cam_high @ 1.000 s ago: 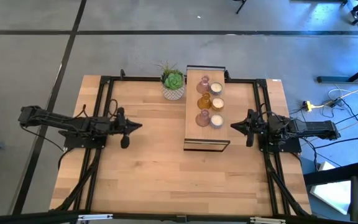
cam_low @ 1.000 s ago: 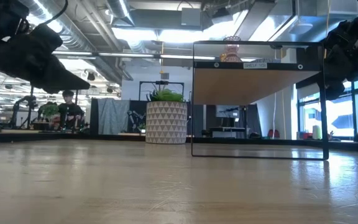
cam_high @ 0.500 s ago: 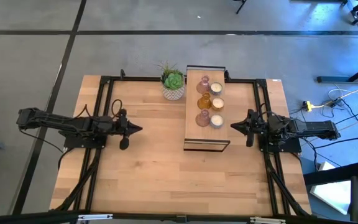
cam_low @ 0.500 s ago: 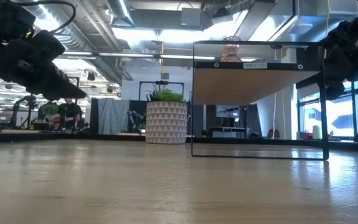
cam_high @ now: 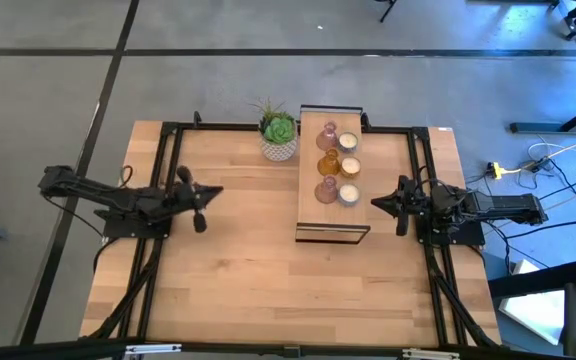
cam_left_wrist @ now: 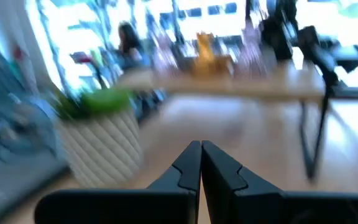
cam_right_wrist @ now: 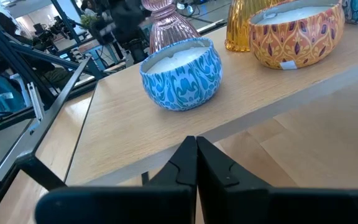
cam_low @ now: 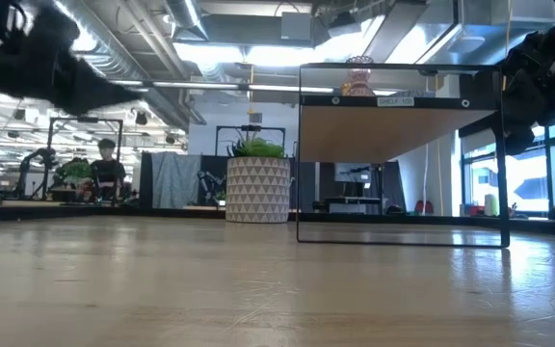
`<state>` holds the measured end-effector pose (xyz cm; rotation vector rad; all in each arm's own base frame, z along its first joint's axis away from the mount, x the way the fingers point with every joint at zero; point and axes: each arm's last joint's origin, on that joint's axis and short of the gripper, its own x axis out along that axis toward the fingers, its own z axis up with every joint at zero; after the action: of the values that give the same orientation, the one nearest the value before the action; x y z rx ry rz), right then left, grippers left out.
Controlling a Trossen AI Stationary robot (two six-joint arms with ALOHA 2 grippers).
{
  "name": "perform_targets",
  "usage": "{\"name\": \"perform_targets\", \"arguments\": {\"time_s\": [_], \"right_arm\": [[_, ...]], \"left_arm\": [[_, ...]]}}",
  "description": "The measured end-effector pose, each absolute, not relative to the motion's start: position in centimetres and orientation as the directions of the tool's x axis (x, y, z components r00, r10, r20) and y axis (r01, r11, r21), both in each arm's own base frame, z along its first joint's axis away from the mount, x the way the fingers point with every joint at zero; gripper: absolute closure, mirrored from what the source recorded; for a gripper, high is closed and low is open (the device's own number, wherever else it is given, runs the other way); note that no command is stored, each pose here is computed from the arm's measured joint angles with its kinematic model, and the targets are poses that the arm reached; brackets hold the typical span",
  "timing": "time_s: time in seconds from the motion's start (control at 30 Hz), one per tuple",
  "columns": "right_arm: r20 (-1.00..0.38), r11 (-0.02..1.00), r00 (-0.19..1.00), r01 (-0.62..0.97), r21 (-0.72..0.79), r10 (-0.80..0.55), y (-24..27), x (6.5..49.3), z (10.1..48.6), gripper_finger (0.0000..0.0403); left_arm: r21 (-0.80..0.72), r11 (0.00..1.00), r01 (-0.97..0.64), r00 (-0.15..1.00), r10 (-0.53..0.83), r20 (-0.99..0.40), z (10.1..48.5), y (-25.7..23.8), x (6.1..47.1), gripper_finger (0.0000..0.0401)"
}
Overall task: Pick & Place candle stick holders
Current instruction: Return to Home Position
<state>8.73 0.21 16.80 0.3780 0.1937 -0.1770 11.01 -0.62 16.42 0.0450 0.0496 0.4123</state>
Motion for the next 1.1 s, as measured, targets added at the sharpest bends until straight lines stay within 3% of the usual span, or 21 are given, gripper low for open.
{"name": "perform_targets", "arguments": {"time_s": [0.1, 0.27, 0.53, 0.73, 0.97, 1.1], "right_arm": [[-0.220, 0.914, 0.966, 0.207, 0.348, -0.135, 0.2, 8.7, 16.8, 0.0402], [-0.220, 0.914, 0.966, 0.206, 0.348, -0.135, 0.2, 8.7, 16.8, 0.0402], [-0.220, 0.914, 0.966, 0.207, 0.348, -0.135, 0.2, 8.7, 16.8, 0.0402], [-0.220, 0.914, 0.966, 0.207, 0.348, -0.135, 0.2, 8.7, 16.8, 0.0402], [-0.220, 0.914, 0.966, 0.207, 0.348, -0.135, 0.2, 8.7, 16.8, 0.0402], [-0.220, 0.914, 0.966, 0.206, 0.348, -0.135, 0.2, 8.7, 16.8, 0.0402]], "left_arm": [[0.087, 0.888, -0.452, 0.892, 0.448, 0.056, 17.5, -0.7, 10.3, 0.0393], [0.047, 0.899, -0.435, 0.900, 0.432, 0.063, 17.4, -0.6, 9.5, 0.0393], [0.007, 0.976, -0.219, 0.972, 0.217, 0.088, 17.5, -1.2, 9.4, 0.0393], [0.040, 0.985, -0.167, 0.984, 0.164, 0.064, 17.2, -1.3, 9.5, 0.0393], [0.131, 0.990, 0.059, 0.997, -0.065, 0.039, 17.0, -1.9, 9.5, 0.0393], [0.069, 0.985, 0.156, 0.988, -0.155, -0.016, 16.5, -2.2, 9.8, 0.0393]]}}
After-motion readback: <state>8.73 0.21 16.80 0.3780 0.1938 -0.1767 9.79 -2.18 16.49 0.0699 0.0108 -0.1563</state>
